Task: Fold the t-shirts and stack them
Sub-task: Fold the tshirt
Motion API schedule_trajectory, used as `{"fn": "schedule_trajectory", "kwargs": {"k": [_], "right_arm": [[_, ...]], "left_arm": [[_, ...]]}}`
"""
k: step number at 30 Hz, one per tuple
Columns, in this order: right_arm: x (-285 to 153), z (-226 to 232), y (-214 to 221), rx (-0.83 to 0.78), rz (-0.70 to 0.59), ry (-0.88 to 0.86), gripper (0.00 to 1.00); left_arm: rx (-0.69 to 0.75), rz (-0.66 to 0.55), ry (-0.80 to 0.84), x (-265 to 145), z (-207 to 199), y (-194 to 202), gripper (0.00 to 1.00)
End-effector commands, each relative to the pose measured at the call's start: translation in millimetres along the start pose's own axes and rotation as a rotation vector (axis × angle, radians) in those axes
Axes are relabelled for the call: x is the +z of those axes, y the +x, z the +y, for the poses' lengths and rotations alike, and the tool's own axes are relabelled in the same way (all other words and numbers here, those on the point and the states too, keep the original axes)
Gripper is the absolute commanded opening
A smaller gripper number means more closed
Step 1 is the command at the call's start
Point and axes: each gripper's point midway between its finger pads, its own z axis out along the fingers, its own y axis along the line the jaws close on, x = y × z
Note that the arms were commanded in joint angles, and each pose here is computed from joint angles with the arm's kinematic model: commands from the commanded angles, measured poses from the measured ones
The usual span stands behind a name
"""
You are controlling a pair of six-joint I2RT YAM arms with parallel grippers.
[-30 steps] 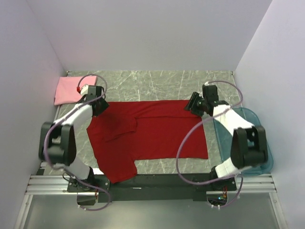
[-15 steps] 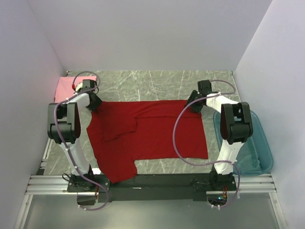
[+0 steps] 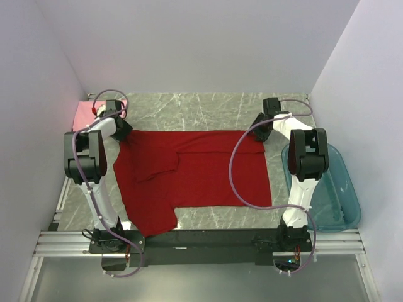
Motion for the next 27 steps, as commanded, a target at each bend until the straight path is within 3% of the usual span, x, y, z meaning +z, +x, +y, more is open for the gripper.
{"fn": "schedule_trajectory", "kwargs": {"k": [1, 9, 13, 20, 27], "right_arm": [[7, -12, -18, 0.007, -0.015, 0.060, 0.51], [-17, 3, -37, -0.062, -0.075, 0.006, 0.51], [-35, -5, -35, -0.087, -0.107, 0.031, 0.51], [-50, -4, -9, -0.191, -0.071, 0.098, 0.47], [-39, 5, 20, -0.300, -0.004, 0.151, 0.43]], "left_arm": [[-0.011, 0.054, -0.025, 7, 5, 9, 0.50], [-0.011, -0.091, 0.035, -51, -10, -38, 0.72], [0.046, -0.151, 0.076, -87, -22, -44, 0.76], [0.306, -0.150, 0.074, -104, -51, 12, 0.65], [0.428, -0.045, 0.017, -65, -49, 54, 0.57]]}}
